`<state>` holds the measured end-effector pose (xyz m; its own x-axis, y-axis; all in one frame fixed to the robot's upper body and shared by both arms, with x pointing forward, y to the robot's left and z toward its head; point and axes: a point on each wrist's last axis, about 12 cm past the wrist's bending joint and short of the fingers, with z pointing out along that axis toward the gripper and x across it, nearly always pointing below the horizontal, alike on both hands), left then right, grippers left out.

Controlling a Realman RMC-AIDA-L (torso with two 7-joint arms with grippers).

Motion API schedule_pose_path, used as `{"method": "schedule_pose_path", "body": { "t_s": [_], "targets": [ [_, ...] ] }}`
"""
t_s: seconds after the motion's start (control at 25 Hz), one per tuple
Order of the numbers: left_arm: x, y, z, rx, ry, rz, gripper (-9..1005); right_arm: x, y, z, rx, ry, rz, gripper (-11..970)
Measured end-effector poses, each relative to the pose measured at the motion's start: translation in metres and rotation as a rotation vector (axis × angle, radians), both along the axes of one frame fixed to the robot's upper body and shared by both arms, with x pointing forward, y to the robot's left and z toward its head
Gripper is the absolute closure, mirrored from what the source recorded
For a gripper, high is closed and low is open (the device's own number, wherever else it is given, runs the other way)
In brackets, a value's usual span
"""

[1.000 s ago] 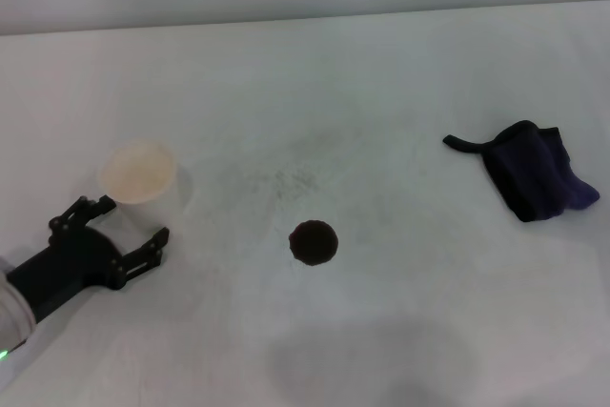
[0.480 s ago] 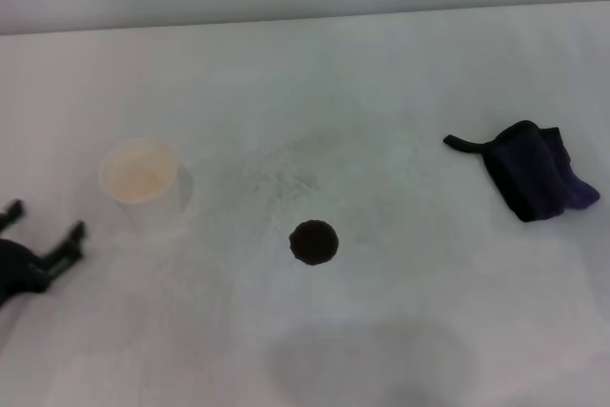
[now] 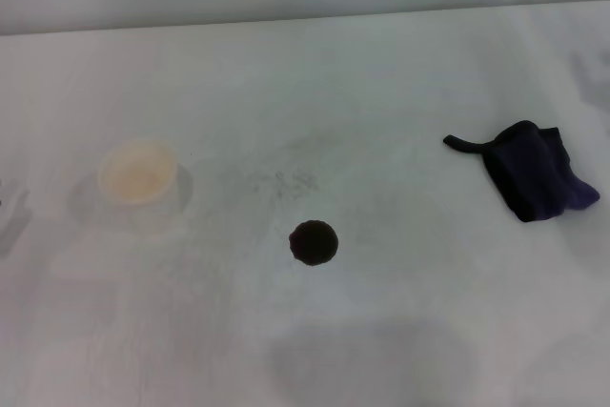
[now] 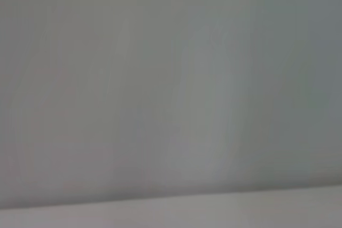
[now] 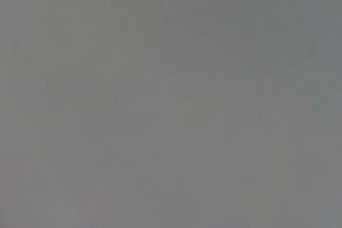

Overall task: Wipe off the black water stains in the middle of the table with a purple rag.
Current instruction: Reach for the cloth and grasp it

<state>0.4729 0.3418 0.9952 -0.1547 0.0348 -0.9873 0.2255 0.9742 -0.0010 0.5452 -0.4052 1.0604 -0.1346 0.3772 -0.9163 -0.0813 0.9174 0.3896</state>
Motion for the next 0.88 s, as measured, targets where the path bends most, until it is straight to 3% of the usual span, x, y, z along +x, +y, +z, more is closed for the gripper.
{"method": "schedule_pose_path", "body": {
  "t_s": [0.24, 0.52, 0.72, 0.88],
  "targets": [
    [0.010, -0.001, 0.007, -0.001, -0.034, 0.000, 108, 0.030, -0.005, 0.041, 0.021, 0.153, 0.234, 448],
    [0.015, 0.001, 0.011, 0.011, -0.049, -0.005, 108, 0.052, 0.018, 0.094, -0.138, 0.390, 0.492, 444],
    [0.015, 0.001, 0.012, 0.038, -0.058, -0.008, 109, 0.055, 0.048, 0.119, -0.290, 0.535, 0.550, 440],
    [0.018, 0.000, 0.014, 0.045, -0.065, -0.018, 109, 0.057, 0.070, 0.128, -0.402, 0.726, 0.513, 440]
  ]
}}
